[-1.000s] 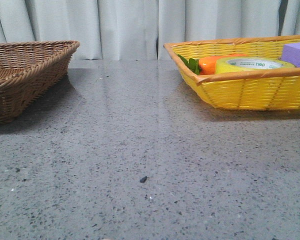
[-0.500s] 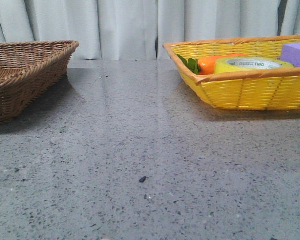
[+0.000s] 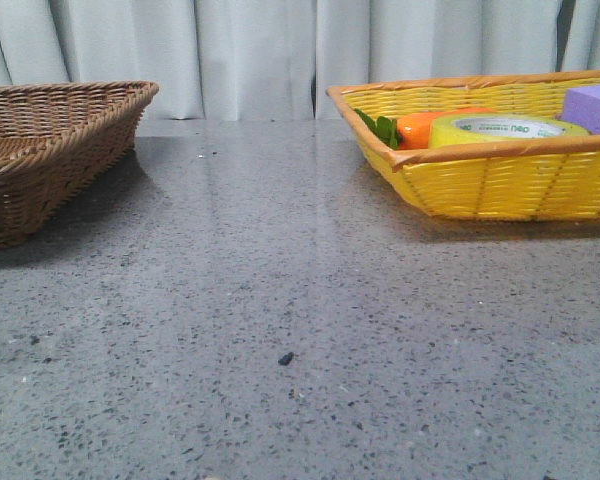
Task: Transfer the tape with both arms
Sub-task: 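Reach the right gripper into the yellow basket and grasp the yellow tape roll, then lift the tape roll with the right gripper and set it on the table between baskets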
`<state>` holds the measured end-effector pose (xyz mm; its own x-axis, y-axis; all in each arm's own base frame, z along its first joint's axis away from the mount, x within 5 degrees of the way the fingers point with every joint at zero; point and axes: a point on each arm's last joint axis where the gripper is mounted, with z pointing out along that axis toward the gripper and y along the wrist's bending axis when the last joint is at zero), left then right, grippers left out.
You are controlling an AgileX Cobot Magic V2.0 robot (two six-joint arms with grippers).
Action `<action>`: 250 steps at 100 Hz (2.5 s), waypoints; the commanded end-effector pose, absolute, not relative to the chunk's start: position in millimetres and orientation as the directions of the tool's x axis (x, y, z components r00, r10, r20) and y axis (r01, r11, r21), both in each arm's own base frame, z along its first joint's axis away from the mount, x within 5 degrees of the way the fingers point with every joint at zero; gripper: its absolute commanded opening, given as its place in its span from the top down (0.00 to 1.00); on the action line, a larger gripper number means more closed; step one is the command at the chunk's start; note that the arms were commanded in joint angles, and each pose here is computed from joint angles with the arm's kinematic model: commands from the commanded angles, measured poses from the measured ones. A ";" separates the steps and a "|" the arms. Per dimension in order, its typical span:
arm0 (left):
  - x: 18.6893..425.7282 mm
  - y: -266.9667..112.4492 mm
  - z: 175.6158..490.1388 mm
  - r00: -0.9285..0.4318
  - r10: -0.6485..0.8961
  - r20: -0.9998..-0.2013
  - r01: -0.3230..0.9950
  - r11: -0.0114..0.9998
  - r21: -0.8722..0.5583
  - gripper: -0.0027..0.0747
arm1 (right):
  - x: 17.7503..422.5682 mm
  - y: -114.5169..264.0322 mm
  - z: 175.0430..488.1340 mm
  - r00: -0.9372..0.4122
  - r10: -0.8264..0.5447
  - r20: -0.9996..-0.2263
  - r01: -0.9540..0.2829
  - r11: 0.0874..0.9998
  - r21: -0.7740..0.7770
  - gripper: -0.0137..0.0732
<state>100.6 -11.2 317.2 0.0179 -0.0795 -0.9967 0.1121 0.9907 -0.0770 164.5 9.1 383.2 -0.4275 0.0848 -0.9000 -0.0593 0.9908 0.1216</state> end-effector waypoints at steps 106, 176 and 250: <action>99.8 -11.5 341.2 0.176 -0.108 -0.978 0.131 0.988 -0.085 0.99 | 365.6 101.8 315.0 -0.856 -0.299 -0.422 -0.365 0.927 0.085 0.45; 99.7 -11.5 341.4 0.178 -0.108 -0.978 0.131 0.988 -0.085 0.99 | 369.9 102.9 306.1 -0.867 -0.303 -0.396 -0.364 0.927 0.088 0.85; 99.7 -11.5 341.4 0.178 -0.108 -0.978 0.131 0.988 -0.085 0.99 | 317.3 202.9 436.7 -0.605 -0.495 -0.623 -0.658 0.751 0.042 0.90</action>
<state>100.3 -11.4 322.6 0.0759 -0.0860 -0.9934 0.1198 0.9898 -0.0766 349.5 187.8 410.0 -0.6673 -0.4460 -0.5965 -0.5850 0.8096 0.0492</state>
